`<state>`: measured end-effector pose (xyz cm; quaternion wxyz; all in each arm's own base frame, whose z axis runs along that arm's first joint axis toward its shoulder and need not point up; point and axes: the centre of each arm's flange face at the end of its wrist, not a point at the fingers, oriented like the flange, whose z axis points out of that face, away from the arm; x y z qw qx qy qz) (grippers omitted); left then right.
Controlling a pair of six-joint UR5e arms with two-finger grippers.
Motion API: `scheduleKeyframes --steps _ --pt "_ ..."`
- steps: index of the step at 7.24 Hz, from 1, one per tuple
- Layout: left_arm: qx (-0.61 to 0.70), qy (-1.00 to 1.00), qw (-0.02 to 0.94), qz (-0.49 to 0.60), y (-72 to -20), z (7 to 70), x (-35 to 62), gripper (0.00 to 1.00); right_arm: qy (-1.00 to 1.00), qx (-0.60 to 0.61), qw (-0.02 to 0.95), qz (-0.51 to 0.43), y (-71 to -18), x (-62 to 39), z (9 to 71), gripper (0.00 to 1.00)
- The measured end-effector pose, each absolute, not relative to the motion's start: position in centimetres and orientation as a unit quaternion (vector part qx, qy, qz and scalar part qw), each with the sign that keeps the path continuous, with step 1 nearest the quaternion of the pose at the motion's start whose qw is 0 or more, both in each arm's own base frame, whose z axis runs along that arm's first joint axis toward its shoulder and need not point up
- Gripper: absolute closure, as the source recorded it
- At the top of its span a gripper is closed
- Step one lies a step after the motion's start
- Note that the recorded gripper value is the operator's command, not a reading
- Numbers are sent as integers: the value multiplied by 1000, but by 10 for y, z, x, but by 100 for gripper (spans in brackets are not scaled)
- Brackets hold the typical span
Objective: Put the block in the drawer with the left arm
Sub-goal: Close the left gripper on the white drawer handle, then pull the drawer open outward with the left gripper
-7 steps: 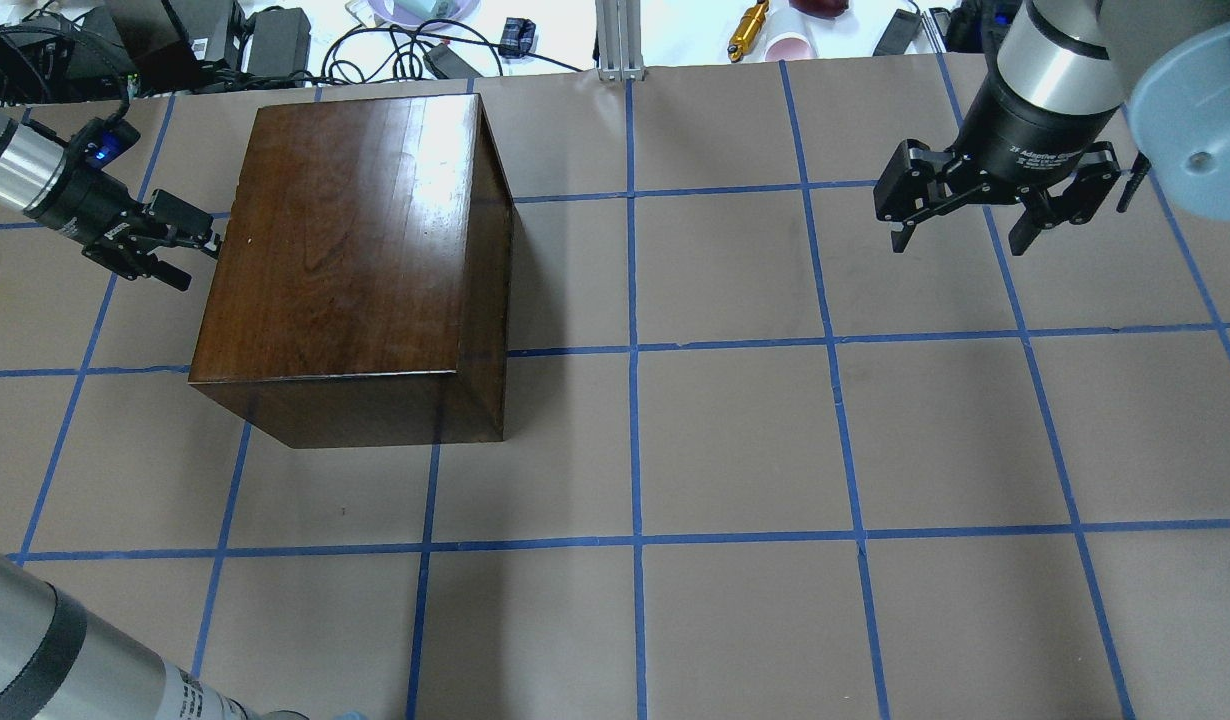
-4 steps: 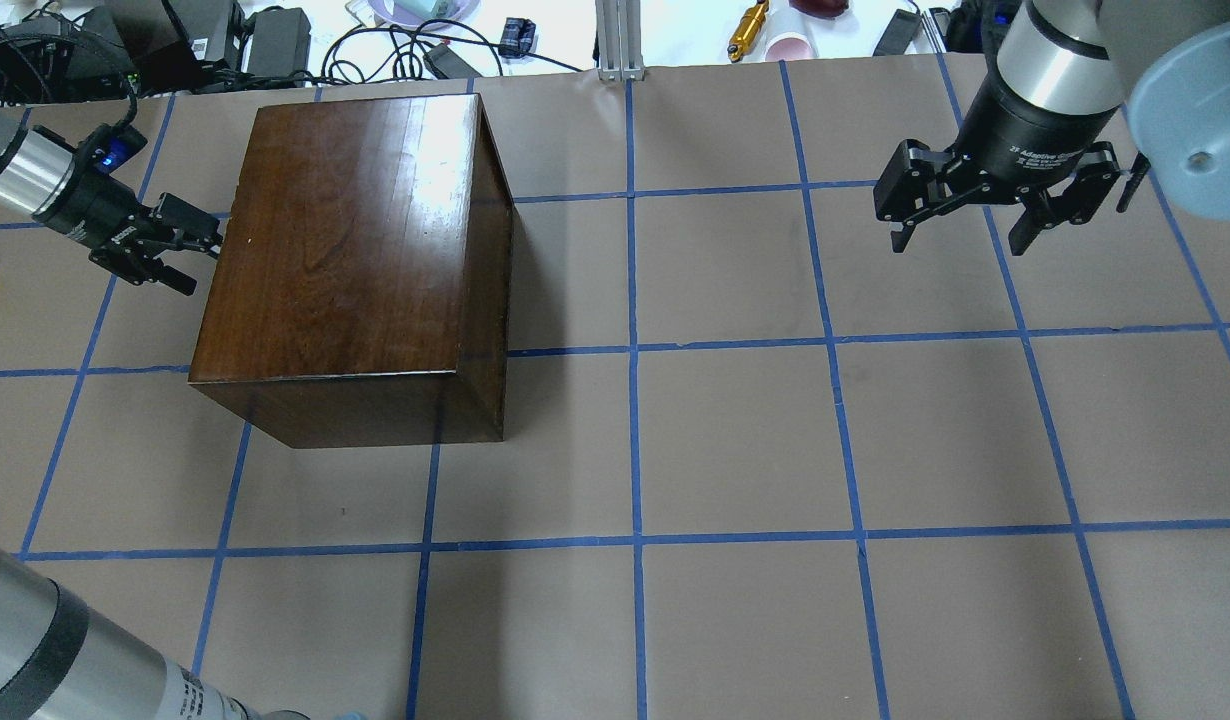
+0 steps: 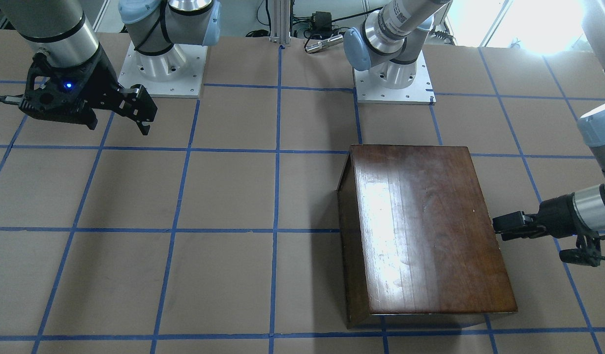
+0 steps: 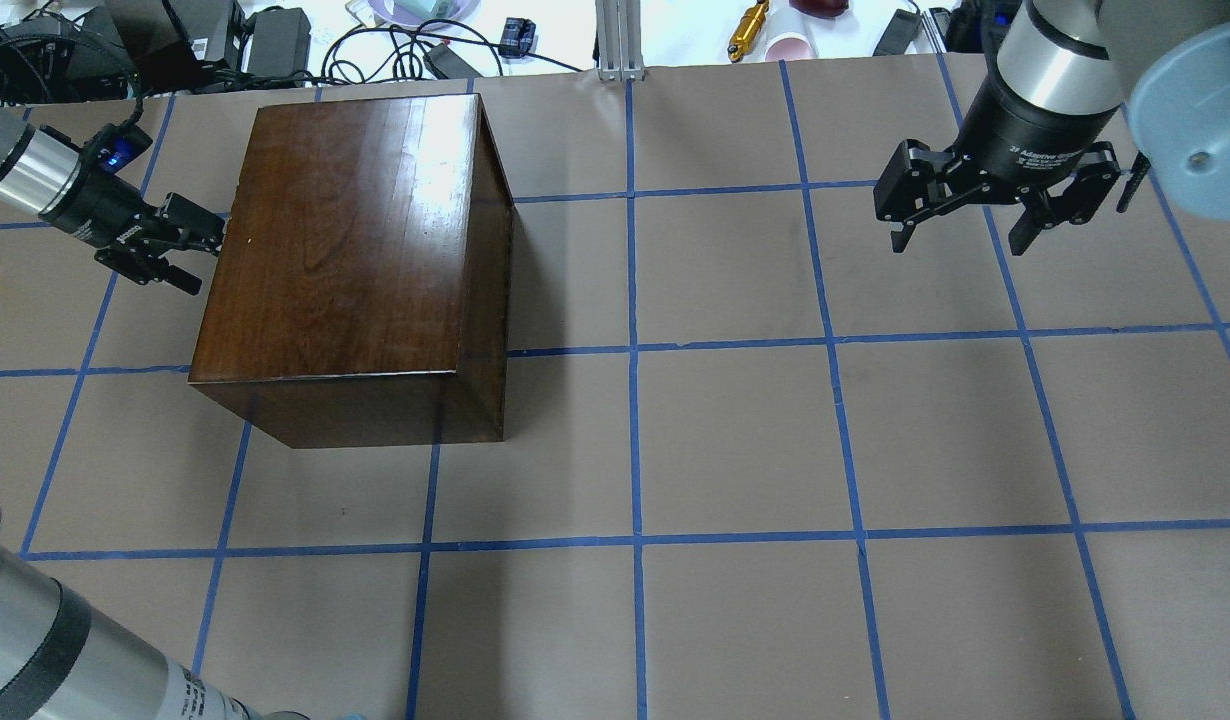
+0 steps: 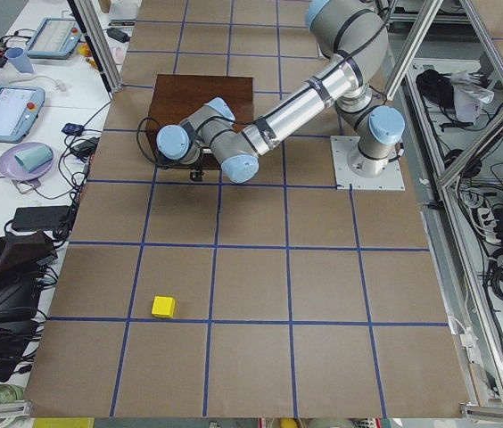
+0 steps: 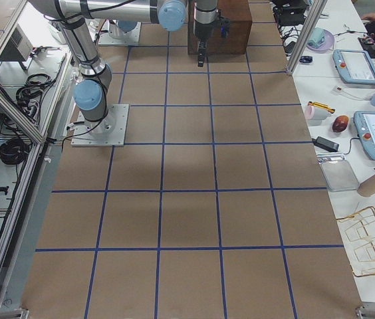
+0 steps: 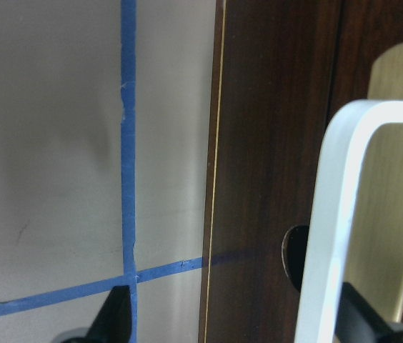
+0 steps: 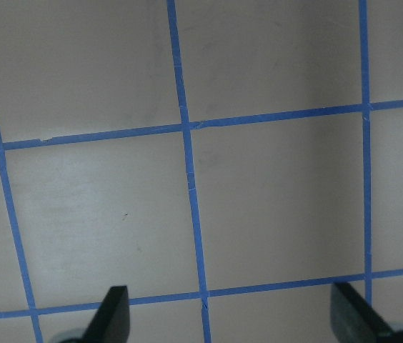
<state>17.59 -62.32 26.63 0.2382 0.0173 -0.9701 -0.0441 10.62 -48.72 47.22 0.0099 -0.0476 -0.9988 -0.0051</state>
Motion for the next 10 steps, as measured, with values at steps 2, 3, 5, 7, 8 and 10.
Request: scheduleKeyframes --steps 2,3,5,7,8,10 --pt "13 -972 232 -41 -624 271 177 34 -999 -48 10 -5 -487 106 472 0" --pt "11 -973 225 -41 -624 274 179 34 -999 -48 10 -5 -487 106 472 0" --pt "6 -979 201 -44 -622 279 186 34 -999 -48 10 -5 -487 106 472 0" --pt "3 -982 185 -42 -623 283 192 34 -999 -48 10 -5 -487 106 472 0" --pt "0 -984 174 -44 -622 284 196 34 -999 -48 10 -5 -487 106 472 0" --pt "-1 -986 161 -44 -621 285 202 34 -999 -48 10 -5 -487 106 472 0"
